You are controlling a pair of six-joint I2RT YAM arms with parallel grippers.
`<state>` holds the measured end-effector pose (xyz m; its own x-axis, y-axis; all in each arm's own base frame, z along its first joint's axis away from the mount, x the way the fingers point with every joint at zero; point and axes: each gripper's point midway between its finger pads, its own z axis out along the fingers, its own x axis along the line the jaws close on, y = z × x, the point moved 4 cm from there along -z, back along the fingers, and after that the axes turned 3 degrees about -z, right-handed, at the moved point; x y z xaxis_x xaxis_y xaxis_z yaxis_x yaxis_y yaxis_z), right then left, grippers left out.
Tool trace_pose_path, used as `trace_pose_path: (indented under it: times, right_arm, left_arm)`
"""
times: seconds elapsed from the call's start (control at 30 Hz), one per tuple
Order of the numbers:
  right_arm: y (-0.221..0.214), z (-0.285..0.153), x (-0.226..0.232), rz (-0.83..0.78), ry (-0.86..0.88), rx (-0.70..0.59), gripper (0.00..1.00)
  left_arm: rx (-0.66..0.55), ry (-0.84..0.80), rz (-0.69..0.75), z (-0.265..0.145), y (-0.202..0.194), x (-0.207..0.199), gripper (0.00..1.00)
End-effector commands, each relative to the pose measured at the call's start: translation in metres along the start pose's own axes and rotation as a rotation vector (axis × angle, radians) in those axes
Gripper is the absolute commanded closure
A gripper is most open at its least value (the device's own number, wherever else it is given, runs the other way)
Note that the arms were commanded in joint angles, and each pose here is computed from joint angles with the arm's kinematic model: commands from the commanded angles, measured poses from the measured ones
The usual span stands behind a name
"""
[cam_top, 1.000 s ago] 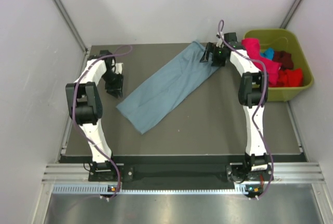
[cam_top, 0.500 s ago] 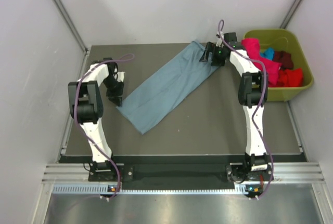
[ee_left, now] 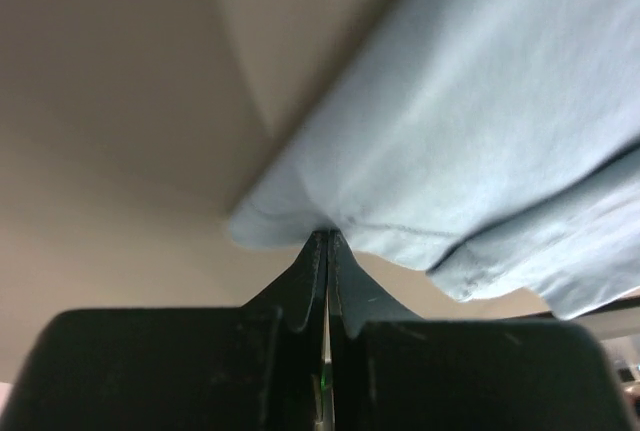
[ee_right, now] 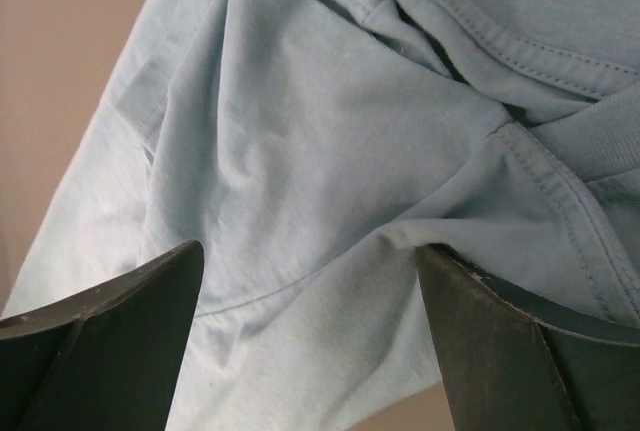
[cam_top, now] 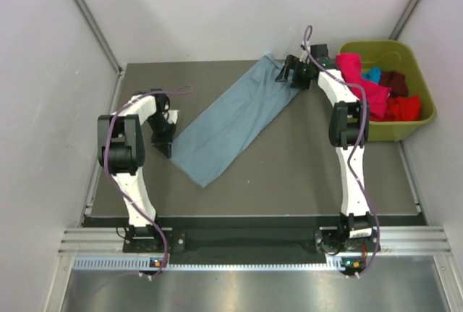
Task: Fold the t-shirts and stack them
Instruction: Fold the tshirt
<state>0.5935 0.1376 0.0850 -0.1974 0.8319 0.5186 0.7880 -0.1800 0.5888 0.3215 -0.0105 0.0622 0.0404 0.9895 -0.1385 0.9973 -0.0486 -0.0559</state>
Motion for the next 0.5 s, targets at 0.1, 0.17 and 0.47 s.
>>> trace_pose_path:
  times: [0.1, 0.17, 0.47]
  right_arm:
    - [0.017, 0.02, 0.004, -0.005, 0.047, -0.085, 0.11]
    - [0.02, 0.023, 0.004, -0.005, 0.055, -0.099, 0.11]
    - [0.029, 0.012, 0.014, -0.02, 0.081, -0.116, 0.11]
  left_arm:
    - [0.016, 0.046, 0.072, -0.003, -0.029, -0.019, 1.0]
    - [0.014, 0.058, 0.096, -0.005, -0.032, -0.022, 1.0]
    - [-0.167, 0.103, 0.134, -0.052, 0.001, -0.029, 0.95]
